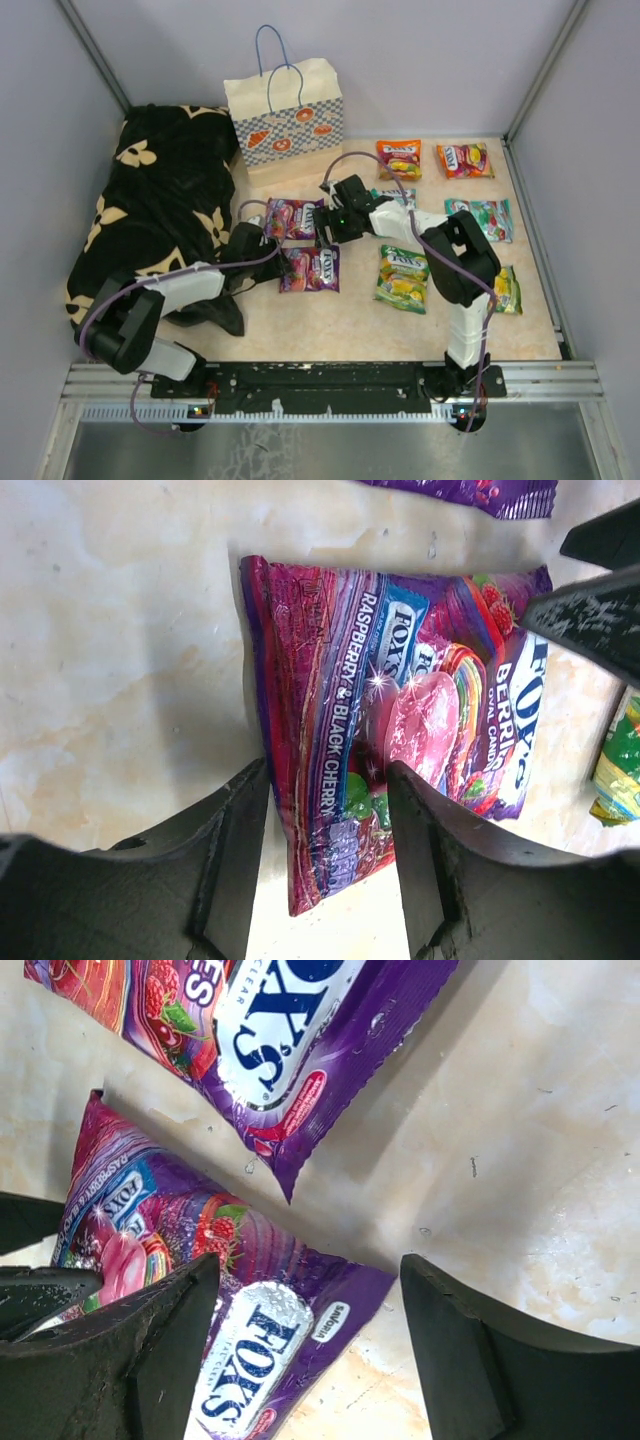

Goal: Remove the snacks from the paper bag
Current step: Move the snack to the center of the board, then adjust the snack at the center of the board.

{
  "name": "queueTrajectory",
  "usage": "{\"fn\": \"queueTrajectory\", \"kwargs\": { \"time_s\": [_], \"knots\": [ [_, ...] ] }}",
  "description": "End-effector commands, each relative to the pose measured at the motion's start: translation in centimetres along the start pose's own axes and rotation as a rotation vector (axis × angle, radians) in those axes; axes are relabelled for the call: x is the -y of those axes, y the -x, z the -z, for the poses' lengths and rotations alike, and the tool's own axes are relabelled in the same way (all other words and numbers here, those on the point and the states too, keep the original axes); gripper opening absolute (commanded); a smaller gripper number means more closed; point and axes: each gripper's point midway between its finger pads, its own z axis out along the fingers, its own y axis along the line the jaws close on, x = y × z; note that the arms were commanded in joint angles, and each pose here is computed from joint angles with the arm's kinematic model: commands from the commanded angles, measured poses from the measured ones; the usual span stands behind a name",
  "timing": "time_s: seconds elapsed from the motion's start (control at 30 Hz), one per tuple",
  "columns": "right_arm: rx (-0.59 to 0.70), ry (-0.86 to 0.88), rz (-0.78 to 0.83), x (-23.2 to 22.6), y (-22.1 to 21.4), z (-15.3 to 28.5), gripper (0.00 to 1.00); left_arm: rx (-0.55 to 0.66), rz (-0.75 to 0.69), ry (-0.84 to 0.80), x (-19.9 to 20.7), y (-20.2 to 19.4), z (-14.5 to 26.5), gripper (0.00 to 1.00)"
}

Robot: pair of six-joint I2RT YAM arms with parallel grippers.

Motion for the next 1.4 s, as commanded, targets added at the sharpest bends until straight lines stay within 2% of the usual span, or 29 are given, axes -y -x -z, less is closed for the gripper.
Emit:
{"fn": "queueTrajectory", "kwargs": {
  "time_s": [0.0,0.13,0.23,0.3,0.5,0.7,1.1,1.23,1.37],
  "knots": [
    [0.139,0.041,0.002,-1.1,4.6,2.8,0.74,-0.118,0.019,0.087,-2.6,-3.8,1.1,0.57],
    [0.158,0.041,-0.006,-1.1,5.3,3.3,0.74,-0.089,-0.014,0.109,-2.9,-2.9,1.5,0.59],
    [0.189,0.033,-0.003,-1.4,6.9,3.9,0.74,0.005,-0.082,0.184,-2.8,1.6,2.1,0.75],
    [0.213,0.025,-0.006,-1.6,8.3,4.4,0.74,0.062,-0.116,0.202,-2.8,5.3,2.4,0.82],
    [0.247,-0.011,-0.074,-1.2,10.8,3.9,0.63,0.142,-0.114,0.214,-3.3,13.6,2.5,0.85],
    [0.283,0.034,-0.232,0.7,11.2,1.5,0.47,0.153,-0.14,0.265,-4.7,16.2,-0.2,0.77],
    [0.202,0.113,-0.295,1.2,9.1,-3.8,0.42,0.068,-0.149,0.229,-5.7,14.3,-4.9,0.61],
    [0.199,0.145,-0.312,1.1,8.9,-4.8,0.25,0.055,-0.141,0.197,-5.3,14.0,-5.6,0.56],
    [0.201,0.147,-0.326,1.7,8.9,-5.2,0.03,0.049,-0.137,0.169,-4.9,13.8,-6.2,0.5]
  ]
}}
